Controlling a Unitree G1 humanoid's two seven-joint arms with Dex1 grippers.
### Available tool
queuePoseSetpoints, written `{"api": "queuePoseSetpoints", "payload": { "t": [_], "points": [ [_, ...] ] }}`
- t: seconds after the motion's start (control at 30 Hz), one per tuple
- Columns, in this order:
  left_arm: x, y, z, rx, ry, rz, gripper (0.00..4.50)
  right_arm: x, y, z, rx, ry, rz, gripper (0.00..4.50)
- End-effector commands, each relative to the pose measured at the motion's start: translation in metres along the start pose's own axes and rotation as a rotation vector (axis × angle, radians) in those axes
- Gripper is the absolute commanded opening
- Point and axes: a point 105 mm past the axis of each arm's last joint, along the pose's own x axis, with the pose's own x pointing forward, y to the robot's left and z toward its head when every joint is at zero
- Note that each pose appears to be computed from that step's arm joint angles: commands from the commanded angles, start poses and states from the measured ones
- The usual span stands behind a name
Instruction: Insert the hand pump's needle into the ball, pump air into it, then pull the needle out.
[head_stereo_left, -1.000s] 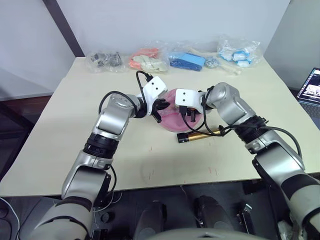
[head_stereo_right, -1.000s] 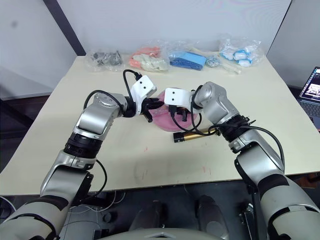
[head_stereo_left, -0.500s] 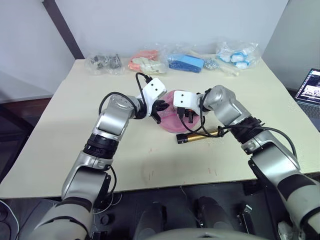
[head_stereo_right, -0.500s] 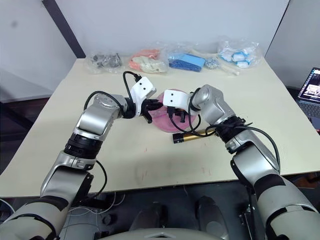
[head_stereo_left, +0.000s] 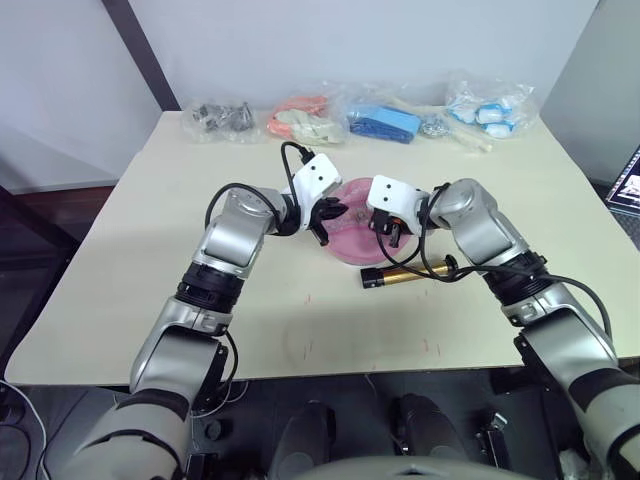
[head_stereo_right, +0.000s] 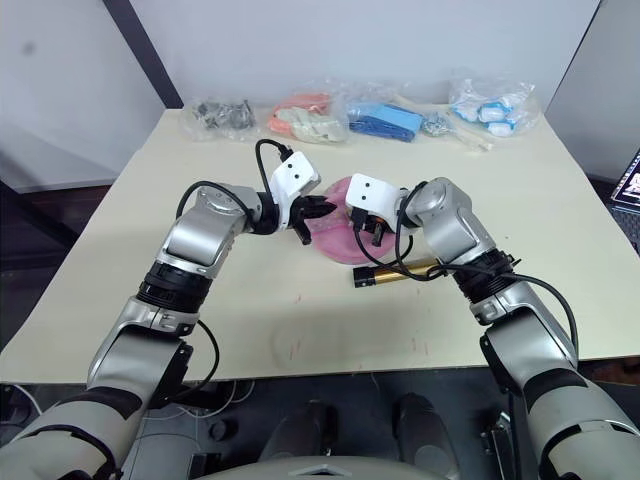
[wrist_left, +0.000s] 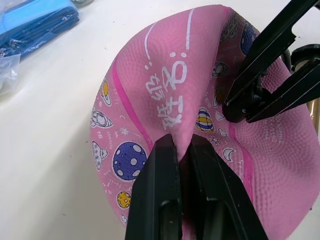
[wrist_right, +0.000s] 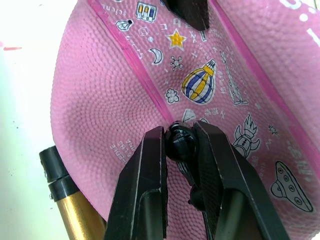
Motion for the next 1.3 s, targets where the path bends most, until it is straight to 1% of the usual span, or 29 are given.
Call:
{"api": "queuePoseSetpoints", "payload": {
  "t": [0.03,0.07,0.1,0.13,0.17,0.3,0.47,0.5,0.57,0.7,0.73,0.8,0.9,1.0,1.1,1.13,1.17,1.23,1.3],
  "points": [
    [0.006,-0.002,-0.012,-0.009,0.049,-0.01,0.0,-0.005,0.001,-0.001,0.053,-0.001,0.007,1.35],
    [0.006,-0.001,-0.011,-0.007,0.047,-0.007,0.38,-0.008,0.0,0.003,0.055,-0.016,-0.001,1.68],
    [0.006,0.001,-0.009,-0.006,0.043,-0.003,0.81,-0.014,-0.002,0.007,0.05,-0.031,-0.019,2.11],
    [0.006,0.001,-0.008,-0.007,0.038,0.0,1.19,-0.02,-0.003,0.01,0.043,-0.044,-0.031,2.63],
    [0.005,0.002,-0.008,-0.005,0.034,0.002,1.36,-0.029,-0.004,0.015,0.048,-0.07,-0.043,2.9],
    [0.002,0.003,-0.004,-0.005,0.01,0.001,1.36,-0.06,-0.001,0.025,0.066,-0.148,-0.073,2.9],
    [-0.004,0.002,0.006,-0.01,-0.042,-0.015,1.36,-0.092,0.009,0.021,0.087,-0.196,-0.125,2.9],
    [-0.006,0.001,0.01,-0.021,-0.062,-0.028,1.79,-0.099,0.011,0.017,0.112,-0.205,-0.139,3.04],
    [-0.012,0.001,0.019,-0.043,-0.107,-0.042,2.4,-0.111,0.015,0.01,0.137,-0.214,-0.166,3.04],
    [-0.033,0.002,0.034,-0.1,-0.192,-0.076,4.34,-0.128,0.024,0.005,0.173,-0.248,-0.194,3.04],
    [-0.038,0.002,0.035,-0.102,-0.206,-0.08,4.46,-0.132,0.026,0.004,0.187,-0.26,-0.196,3.04],
    [-0.052,0.004,0.039,-0.116,-0.238,-0.094,4.46,-0.14,0.03,0.002,0.206,-0.276,-0.213,3.04],
    [-0.067,0.003,0.039,-0.145,-0.25,-0.12,4.46,-0.149,0.035,-0.001,0.214,-0.283,-0.228,3.04],
    [-0.087,-0.003,0.04,-0.132,-0.267,-0.19,4.46,-0.164,0.041,-0.005,0.239,-0.31,-0.257,3.04],
    [-0.107,-0.016,0.038,-0.148,-0.248,-0.298,4.5,-0.178,0.048,-0.011,0.286,-0.343,-0.28,3.85],
    [-0.113,-0.023,0.036,-0.15,-0.228,-0.347,4.5,-0.182,0.051,-0.015,0.293,-0.341,-0.295,4.31],
    [-0.119,-0.031,0.033,-0.143,-0.202,-0.398,4.5,-0.187,0.055,-0.019,0.29,-0.333,-0.316,4.41],
    [-0.124,-0.045,0.028,-0.124,-0.164,-0.465,4.5,-0.194,0.063,-0.026,0.284,-0.305,-0.345,4.41],
    [-0.123,-0.057,0.026,-0.099,-0.148,-0.507,4.5,-0.2,0.068,-0.036,0.25,-0.246,-0.405,4.41]
  ]
}}
